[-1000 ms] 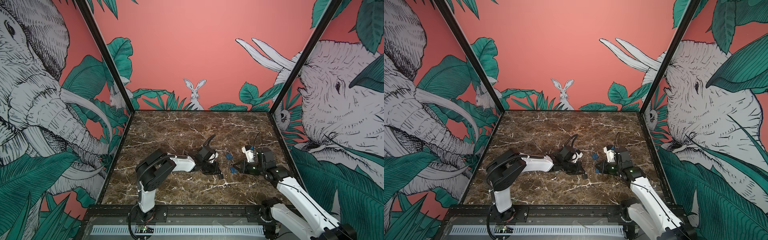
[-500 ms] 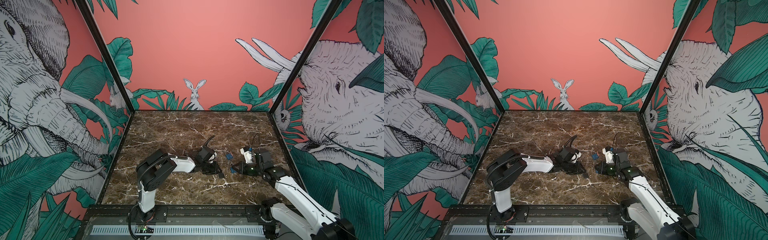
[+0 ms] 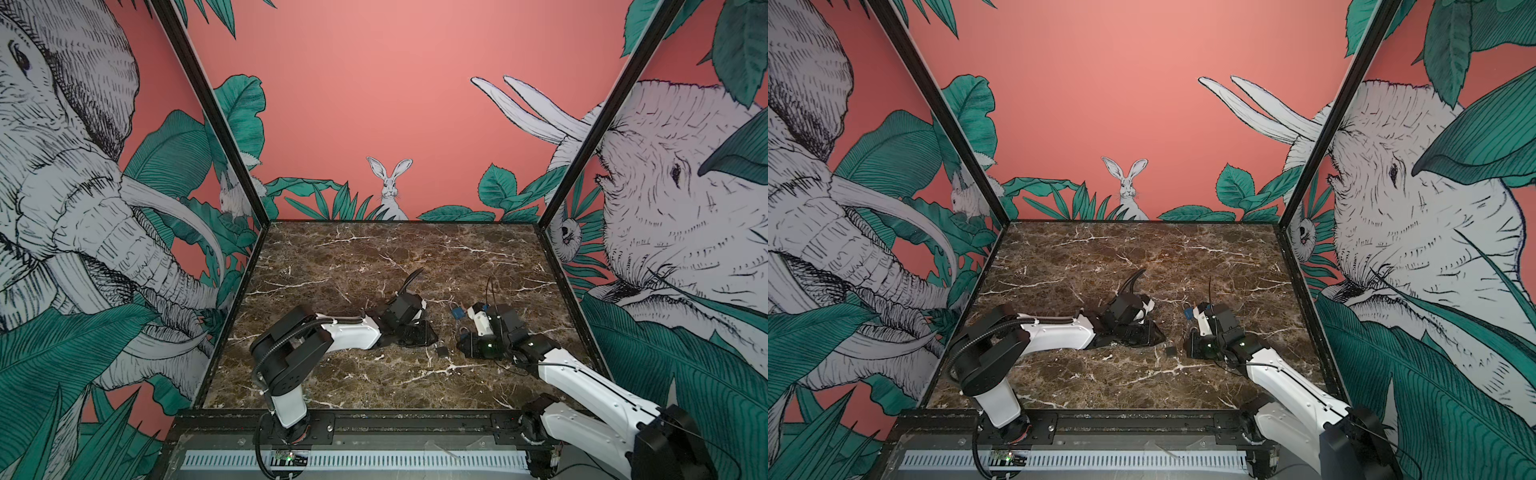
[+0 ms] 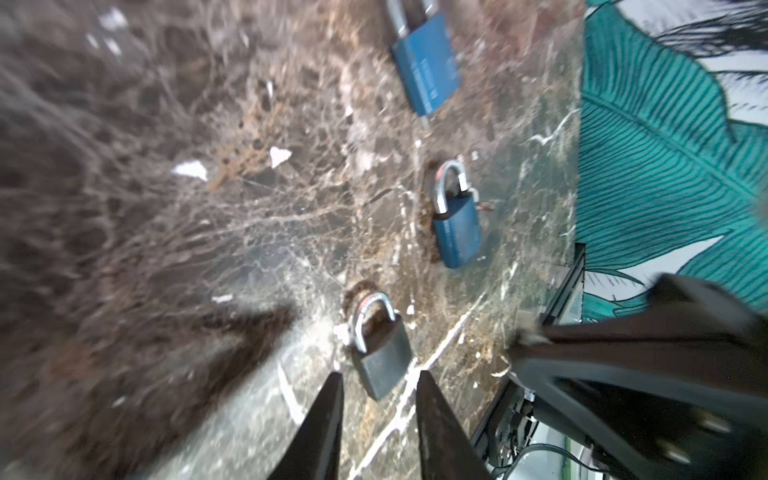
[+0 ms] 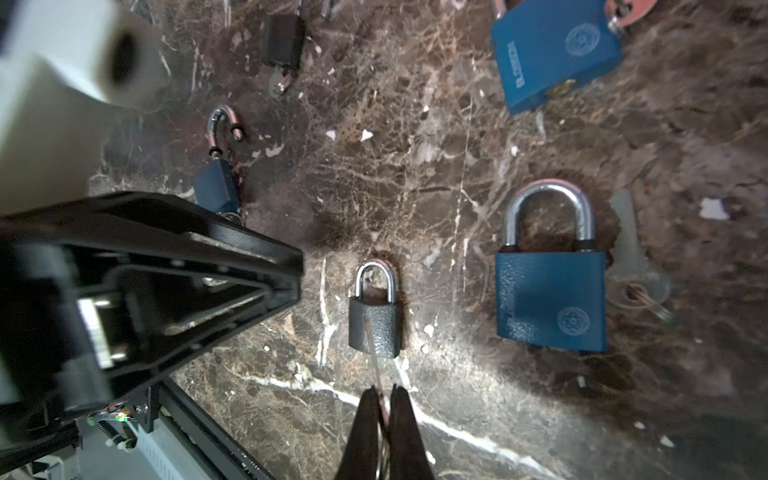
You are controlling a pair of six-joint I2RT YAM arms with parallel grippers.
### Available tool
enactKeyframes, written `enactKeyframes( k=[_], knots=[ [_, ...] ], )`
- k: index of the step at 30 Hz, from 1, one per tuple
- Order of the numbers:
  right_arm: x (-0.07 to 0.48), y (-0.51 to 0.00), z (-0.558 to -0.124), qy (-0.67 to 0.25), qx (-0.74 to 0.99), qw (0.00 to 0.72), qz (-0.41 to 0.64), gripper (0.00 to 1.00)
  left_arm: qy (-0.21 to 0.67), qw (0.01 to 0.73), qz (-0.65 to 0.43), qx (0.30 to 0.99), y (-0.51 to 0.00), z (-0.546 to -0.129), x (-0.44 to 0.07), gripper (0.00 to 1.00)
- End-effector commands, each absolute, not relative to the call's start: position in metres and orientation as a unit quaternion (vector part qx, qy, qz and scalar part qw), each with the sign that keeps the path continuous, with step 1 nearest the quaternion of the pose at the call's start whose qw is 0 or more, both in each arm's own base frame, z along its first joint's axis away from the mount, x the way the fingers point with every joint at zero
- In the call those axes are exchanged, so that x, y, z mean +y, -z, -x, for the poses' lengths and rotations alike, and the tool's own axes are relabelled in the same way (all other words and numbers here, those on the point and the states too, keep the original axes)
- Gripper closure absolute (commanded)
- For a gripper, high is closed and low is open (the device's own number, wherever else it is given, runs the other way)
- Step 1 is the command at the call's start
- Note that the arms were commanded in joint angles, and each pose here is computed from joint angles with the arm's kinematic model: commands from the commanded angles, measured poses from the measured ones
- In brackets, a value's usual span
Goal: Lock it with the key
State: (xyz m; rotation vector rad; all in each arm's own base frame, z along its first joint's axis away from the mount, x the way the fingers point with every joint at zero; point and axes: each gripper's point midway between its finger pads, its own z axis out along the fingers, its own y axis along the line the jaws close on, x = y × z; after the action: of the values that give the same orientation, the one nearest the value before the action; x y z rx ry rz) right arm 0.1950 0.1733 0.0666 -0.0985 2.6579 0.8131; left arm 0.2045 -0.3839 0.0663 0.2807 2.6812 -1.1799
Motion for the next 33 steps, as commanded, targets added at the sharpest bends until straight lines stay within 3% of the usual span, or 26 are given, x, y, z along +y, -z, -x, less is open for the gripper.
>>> enactKeyframes(
  k=[1,18,33],
  knots=[
    [0.175,-0.061,-0.204,-0.279,0.939,0.199,0.017,1.00,0.386,0.149,-0.097,0.905,-0.087,-0.213,-0.369,0.68],
    [0.186,-0.031,-0.206,-0.268,0.946,0.179,0.002,1.00,0.399,0.179,-0.065,0.897,-0.101,-0.230,-0.336,0.71],
    [0.183,-0.030,-0.202,-0.258,0.950,0.175,-0.006,0.81,0.400,0.180,-0.060,0.897,-0.099,-0.233,-0.331,0.71]
  ],
)
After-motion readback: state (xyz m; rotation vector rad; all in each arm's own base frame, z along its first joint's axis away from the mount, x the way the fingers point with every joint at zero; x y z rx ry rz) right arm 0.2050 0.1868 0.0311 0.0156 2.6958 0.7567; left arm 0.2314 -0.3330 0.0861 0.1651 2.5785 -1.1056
